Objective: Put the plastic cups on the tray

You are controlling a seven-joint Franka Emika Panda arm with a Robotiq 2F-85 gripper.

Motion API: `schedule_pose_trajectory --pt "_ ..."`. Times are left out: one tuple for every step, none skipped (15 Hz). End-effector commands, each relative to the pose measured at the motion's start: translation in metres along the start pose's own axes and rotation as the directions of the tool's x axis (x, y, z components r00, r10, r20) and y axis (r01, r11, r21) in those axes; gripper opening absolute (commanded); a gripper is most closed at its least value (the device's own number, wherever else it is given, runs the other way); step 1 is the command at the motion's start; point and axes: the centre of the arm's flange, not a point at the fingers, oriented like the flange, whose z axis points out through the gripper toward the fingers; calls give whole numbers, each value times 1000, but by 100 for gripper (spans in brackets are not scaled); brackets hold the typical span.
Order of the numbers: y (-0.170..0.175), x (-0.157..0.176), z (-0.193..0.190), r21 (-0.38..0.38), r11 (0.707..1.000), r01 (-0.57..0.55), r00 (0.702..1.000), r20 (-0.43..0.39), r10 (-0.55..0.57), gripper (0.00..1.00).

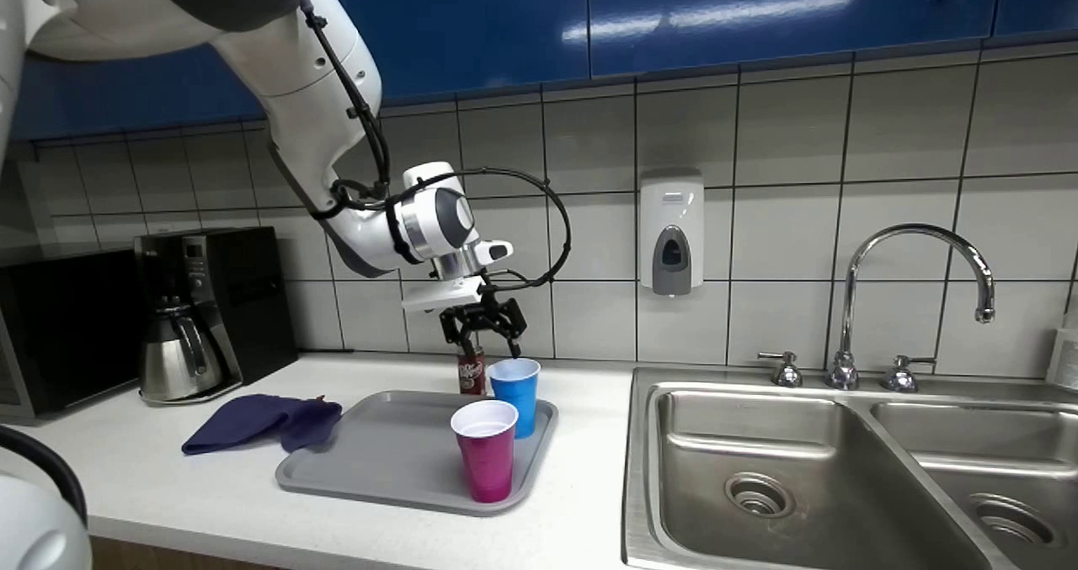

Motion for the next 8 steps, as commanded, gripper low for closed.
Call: schedule_pose_trajectory --pt "4 -9 -29 23 999 -33 999 -14 33 100" --pt "5 -10 -35 30 999 -37 999 -20 37 100" --pt "6 -13 -40 36 999 -39 999 -25 40 100" --pt "8 -15 -45 41 998 -41 999 -29 42 100" --pt "9 -18 -50 49 998 -50 998 -35 52 100" --pt "11 -23 -56 58 997 -56 998 -37 59 100" --pt "12 -30 -61 65 996 -61 997 -44 64 100" --pt "14 -38 -67 72 995 -64 996 -51 68 100"
